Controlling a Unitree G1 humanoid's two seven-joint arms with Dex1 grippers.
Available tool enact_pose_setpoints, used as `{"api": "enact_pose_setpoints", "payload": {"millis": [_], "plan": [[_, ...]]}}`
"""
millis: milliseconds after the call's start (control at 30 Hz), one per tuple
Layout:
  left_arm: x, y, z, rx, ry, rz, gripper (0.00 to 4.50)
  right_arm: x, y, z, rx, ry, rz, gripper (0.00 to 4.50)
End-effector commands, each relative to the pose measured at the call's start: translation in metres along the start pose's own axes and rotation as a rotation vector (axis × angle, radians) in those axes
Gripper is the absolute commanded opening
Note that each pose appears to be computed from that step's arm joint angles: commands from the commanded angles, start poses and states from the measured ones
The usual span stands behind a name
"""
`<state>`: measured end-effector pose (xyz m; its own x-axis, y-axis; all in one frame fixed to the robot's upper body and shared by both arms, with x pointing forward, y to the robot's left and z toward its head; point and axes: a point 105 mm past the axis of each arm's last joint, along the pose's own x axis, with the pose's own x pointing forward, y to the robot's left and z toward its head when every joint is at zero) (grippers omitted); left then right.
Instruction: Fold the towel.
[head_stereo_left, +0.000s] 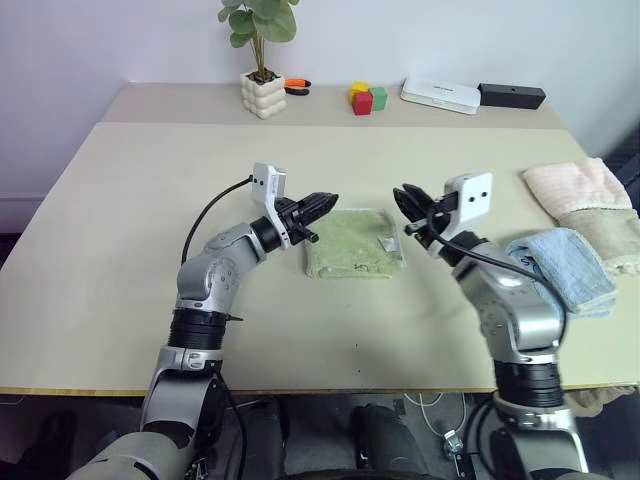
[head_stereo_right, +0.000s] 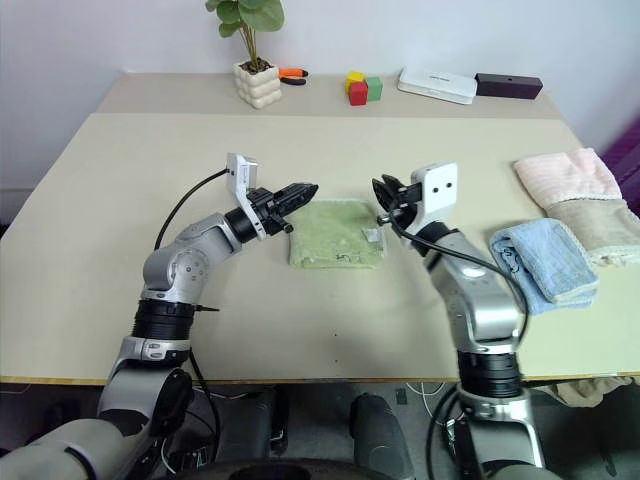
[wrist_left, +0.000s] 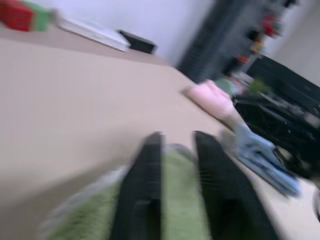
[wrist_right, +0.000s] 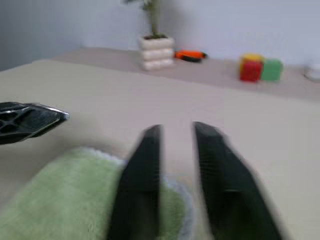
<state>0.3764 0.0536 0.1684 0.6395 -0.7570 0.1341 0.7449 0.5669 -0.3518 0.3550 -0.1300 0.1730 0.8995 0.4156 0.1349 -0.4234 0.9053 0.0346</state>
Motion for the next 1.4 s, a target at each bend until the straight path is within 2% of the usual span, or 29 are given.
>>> {"api": "enact_pose_setpoints", "payload": {"millis": [33,267,367,433,500,600,867,1067,1100,1167,1367,1400], "plan": [[0.008,-0.001,0.002,0.006,-0.044,0.04,0.02,0.017,0.024,0.008,0.008,-0.05,-0.01,0.02],[0.022,-0.003,-0.026,0.053,0.053,0.087,0.02,0.031,0.037,-0.033,0.029,0.083,-0.047,0.02],[0.021,0.003,-0.039,0.075,0.09,0.125,0.02,0.029,0.026,-0.045,0.021,0.106,-0.106,0.02],[0.019,0.008,-0.044,0.095,0.107,0.139,0.02,0.024,0.016,-0.061,-0.098,0.164,-0.106,0.02],[0.014,0.017,-0.05,0.114,0.133,0.173,0.02,0.017,-0.003,-0.07,-0.053,0.188,-0.158,0.02],[0.008,0.027,-0.05,0.128,0.142,0.207,0.02,0.008,-0.018,-0.076,-0.08,0.207,-0.199,0.02],[-0.005,0.039,-0.052,0.115,0.133,0.255,0.02,-0.002,-0.022,-0.076,-0.073,0.193,-0.234,0.02],[-0.003,0.011,-0.034,0.076,0.049,0.089,0.02,0.005,-0.018,-0.061,-0.035,0.133,-0.187,0.02],[-0.001,0.004,-0.029,0.071,0.031,0.058,0.54,0.006,-0.021,-0.055,-0.034,0.117,-0.188,0.51],[0.0,-0.004,-0.015,0.102,-0.013,0.019,1.26,0.007,-0.034,-0.044,-0.007,0.09,-0.215,1.25],[-0.008,-0.004,0.001,0.151,-0.035,-0.032,4.33,0.006,-0.064,-0.021,-0.002,0.05,-0.258,4.34],[-0.009,-0.004,0.003,0.155,-0.041,-0.038,4.42,0.005,-0.067,-0.019,-0.007,0.047,-0.264,4.43]]}}
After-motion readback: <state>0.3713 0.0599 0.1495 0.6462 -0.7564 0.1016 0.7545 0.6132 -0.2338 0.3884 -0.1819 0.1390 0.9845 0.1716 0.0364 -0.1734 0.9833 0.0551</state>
